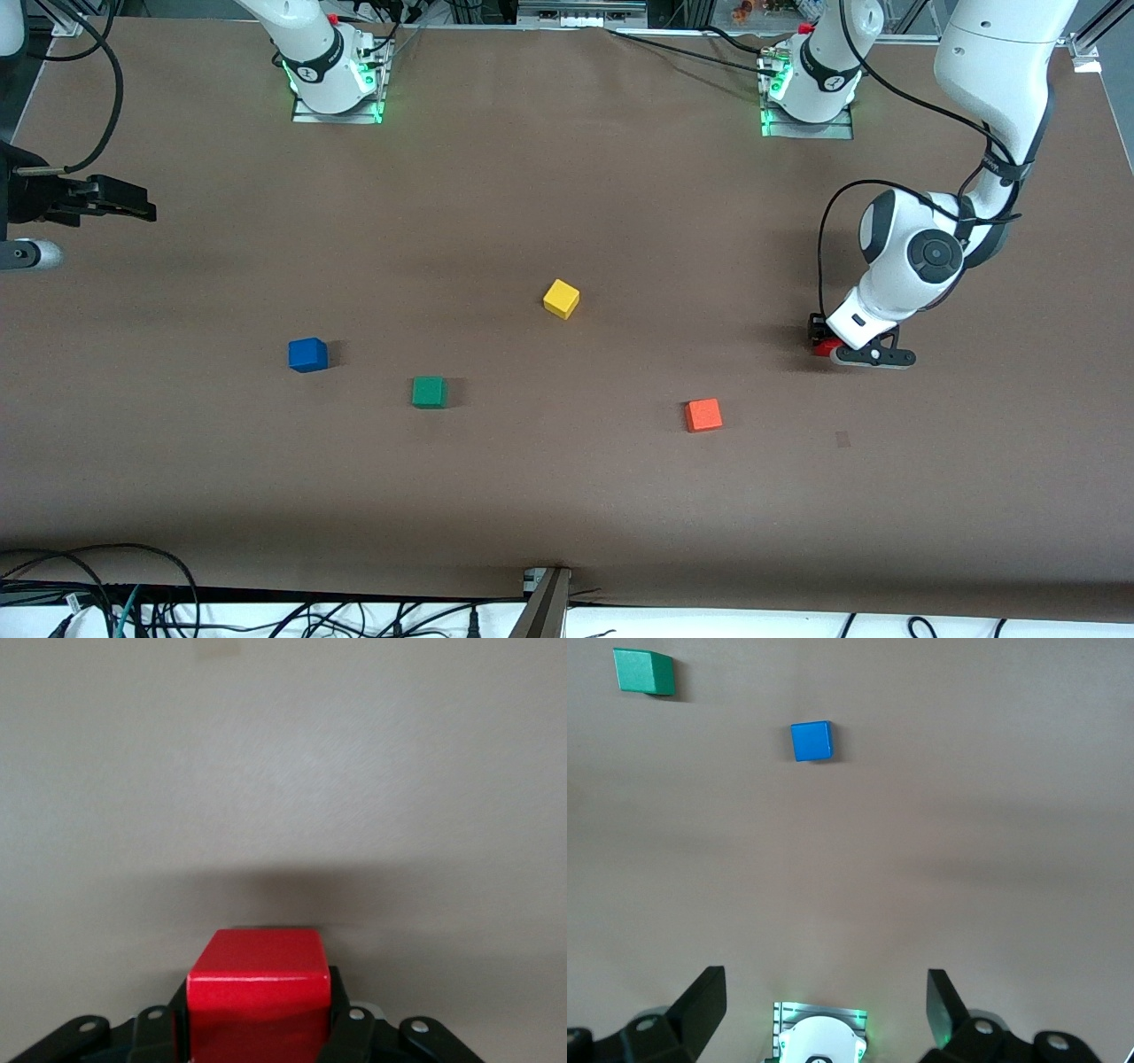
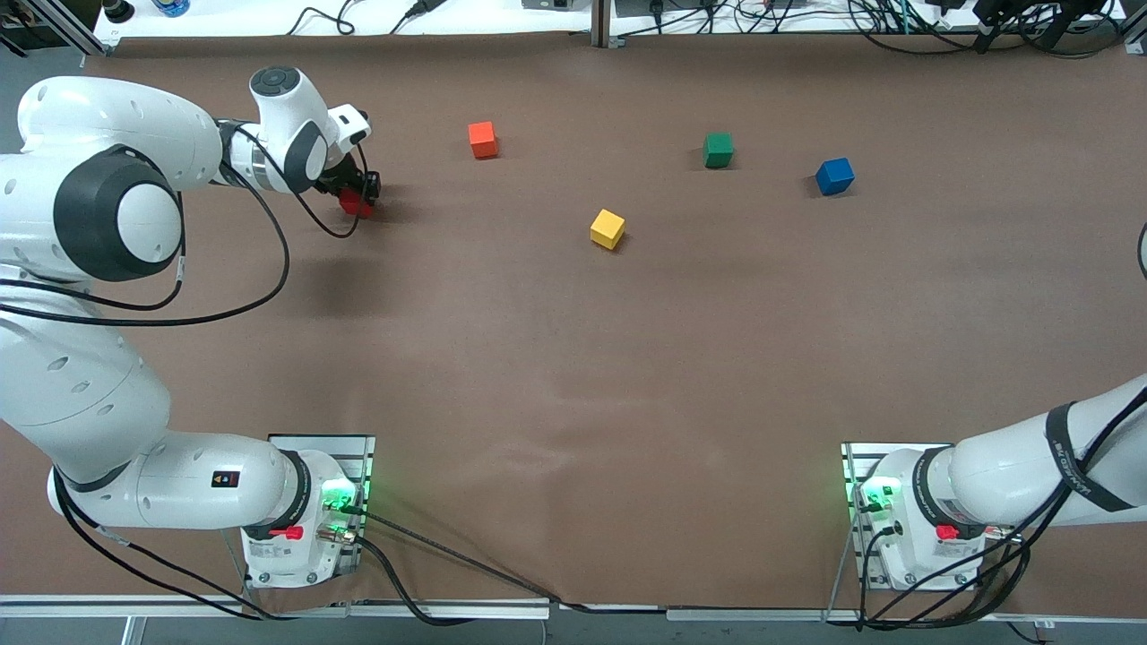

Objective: Pass red block to right arm, stack on blue
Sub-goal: 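Lift the red cube with the left gripper while the right gripper advances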

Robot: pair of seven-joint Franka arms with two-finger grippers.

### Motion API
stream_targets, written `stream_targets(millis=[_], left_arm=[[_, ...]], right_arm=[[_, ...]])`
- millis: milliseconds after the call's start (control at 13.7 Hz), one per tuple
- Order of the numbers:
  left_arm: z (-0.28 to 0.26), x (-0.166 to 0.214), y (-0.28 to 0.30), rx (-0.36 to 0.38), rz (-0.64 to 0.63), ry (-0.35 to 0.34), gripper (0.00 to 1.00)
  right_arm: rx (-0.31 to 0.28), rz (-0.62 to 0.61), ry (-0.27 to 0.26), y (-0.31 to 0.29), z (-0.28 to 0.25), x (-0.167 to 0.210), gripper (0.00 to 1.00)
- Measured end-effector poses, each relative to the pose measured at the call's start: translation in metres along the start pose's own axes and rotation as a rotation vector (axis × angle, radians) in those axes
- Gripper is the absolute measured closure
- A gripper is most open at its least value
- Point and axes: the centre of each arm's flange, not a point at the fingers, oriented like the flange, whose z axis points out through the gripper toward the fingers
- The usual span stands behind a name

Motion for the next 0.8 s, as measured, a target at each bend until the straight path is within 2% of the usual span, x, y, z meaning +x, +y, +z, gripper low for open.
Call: stream_targets(millis=[146, 364, 437, 583, 801], left_arm=[[-0.014, 0.005, 0.013, -0.009, 0.05, 0.027, 0.44], [-0.028, 0.009, 0.027, -0.016, 0.175, 0.053, 0.44], [-0.03, 0.012, 0.027, -0.015, 0.203, 0.06, 0.44], [-0.035, 0.018, 0.024, -0.012, 0.231, 0.074, 0.44], [-0.039, 0.021, 0.022, -0.013, 0.229, 0.082, 0.44]], right_arm=[[0.008, -0.008, 0.001, -0.005, 0.0, 0.001, 0.0], [0.093, -0.039, 0.003, -0.021, 0.004, 0.005, 0.0], [0.139, -0.049, -0.001, -0.027, 0.008, 0.009, 0.0], [0.271, -0.077, -0.021, -0.044, 0.022, 0.023, 0.0], [0.452, -0.096, -0.08, -0.064, 0.059, 0.052, 0.0]])
